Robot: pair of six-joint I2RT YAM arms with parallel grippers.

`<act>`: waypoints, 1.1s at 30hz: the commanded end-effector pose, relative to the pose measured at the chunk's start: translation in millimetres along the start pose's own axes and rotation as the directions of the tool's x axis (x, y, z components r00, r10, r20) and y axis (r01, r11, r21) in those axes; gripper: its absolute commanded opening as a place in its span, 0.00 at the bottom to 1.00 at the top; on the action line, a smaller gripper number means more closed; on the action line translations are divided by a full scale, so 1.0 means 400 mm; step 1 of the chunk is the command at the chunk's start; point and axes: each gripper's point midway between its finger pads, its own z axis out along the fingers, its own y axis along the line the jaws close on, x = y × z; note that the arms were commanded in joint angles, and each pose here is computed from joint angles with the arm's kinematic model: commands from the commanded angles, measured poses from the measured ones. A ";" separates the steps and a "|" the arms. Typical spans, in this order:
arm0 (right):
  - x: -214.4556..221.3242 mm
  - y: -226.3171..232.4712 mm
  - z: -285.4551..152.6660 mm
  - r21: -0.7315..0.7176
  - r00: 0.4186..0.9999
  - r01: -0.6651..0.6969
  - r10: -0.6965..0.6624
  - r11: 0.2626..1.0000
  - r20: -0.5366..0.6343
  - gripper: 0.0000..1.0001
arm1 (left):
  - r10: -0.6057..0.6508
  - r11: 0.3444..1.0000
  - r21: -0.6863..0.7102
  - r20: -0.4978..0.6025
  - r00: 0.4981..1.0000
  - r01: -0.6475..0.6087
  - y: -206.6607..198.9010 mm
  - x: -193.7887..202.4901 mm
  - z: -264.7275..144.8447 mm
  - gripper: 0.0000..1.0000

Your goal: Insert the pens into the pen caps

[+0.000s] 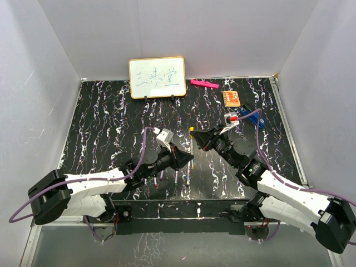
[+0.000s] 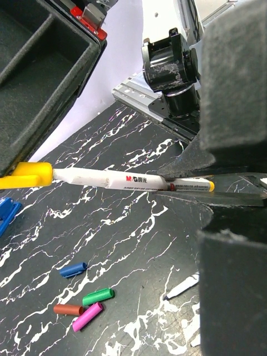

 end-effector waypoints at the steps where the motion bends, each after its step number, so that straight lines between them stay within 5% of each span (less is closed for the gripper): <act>1: -0.008 0.029 -0.006 -0.050 1.000 -0.001 0.001 0.999 0.014 0.00 | -0.024 1.000 0.020 0.082 0.996 0.023 -0.019 -0.052 -0.002 0.00; 22: -0.040 0.051 0.005 -0.069 0.999 0.023 -0.021 0.997 0.041 0.00 | -0.032 0.999 0.010 0.043 0.999 0.032 -0.010 -0.026 0.004 0.00; 33: -0.001 0.039 0.006 -0.063 1.000 0.013 -0.013 0.998 -0.007 0.00 | -0.013 1.000 0.012 0.109 0.994 0.012 -0.024 -0.077 -0.008 0.00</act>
